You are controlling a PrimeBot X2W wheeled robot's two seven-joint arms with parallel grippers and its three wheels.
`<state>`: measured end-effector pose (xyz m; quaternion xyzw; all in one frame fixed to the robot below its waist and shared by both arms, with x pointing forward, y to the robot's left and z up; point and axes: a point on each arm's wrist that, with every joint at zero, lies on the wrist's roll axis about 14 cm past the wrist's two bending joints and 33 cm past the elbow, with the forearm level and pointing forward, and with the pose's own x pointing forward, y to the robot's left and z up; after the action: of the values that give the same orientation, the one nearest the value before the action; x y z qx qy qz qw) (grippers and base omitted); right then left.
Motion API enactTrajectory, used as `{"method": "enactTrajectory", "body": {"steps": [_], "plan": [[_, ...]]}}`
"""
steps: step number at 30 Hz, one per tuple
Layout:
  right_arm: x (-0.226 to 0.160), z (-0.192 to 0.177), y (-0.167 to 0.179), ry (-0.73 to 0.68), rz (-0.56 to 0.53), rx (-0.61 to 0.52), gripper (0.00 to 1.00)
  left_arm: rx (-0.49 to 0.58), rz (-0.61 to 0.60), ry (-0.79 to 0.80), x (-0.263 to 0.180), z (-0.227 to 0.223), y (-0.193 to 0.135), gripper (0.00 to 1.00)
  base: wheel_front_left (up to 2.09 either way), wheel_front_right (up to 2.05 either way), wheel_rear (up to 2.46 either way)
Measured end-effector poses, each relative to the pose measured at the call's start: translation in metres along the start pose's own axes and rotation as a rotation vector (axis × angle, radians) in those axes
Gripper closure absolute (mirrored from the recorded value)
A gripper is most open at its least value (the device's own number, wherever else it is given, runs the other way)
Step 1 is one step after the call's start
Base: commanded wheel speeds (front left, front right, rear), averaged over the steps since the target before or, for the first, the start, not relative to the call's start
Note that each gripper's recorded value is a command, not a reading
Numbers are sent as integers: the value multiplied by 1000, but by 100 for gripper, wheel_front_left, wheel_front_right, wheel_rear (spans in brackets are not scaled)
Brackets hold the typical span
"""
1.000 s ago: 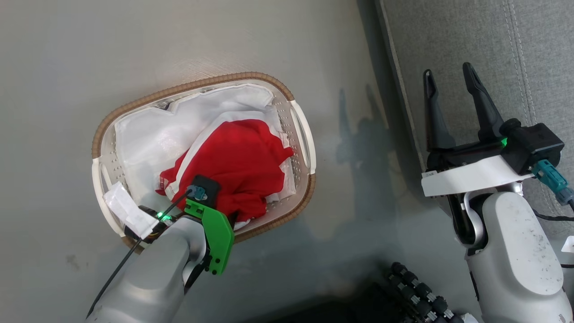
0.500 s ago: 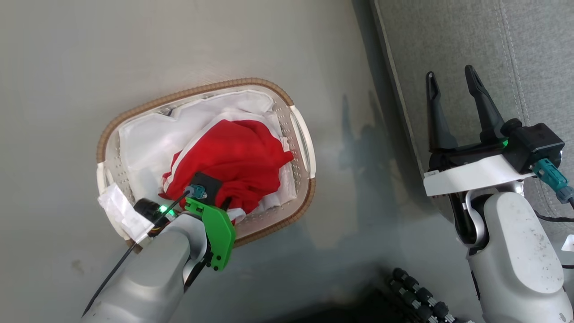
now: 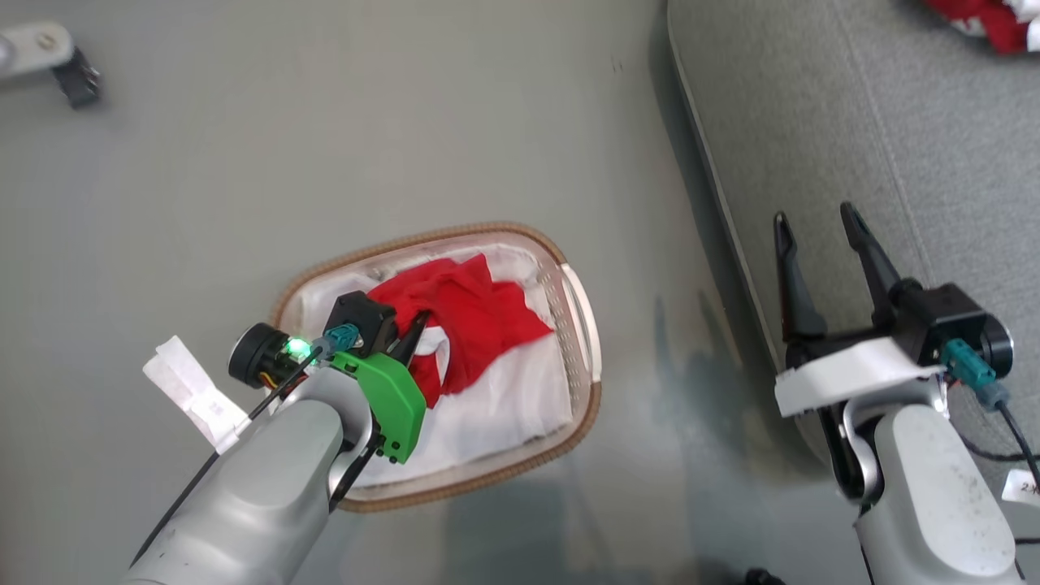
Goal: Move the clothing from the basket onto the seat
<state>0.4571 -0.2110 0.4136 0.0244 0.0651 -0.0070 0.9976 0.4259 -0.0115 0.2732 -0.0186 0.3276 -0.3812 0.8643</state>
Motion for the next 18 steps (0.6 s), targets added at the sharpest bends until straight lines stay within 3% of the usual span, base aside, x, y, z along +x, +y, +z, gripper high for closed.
{"method": "enactTrajectory", "body": {"steps": [8,18], "plan": [[-29,28,17,-52,38,16,0,205,9,-228,-43,99,-12,100,0,0,0],[-60,72,46,-166,120,29,0,516,1,-468,-119,225,-59,100,0,0,0]]}}
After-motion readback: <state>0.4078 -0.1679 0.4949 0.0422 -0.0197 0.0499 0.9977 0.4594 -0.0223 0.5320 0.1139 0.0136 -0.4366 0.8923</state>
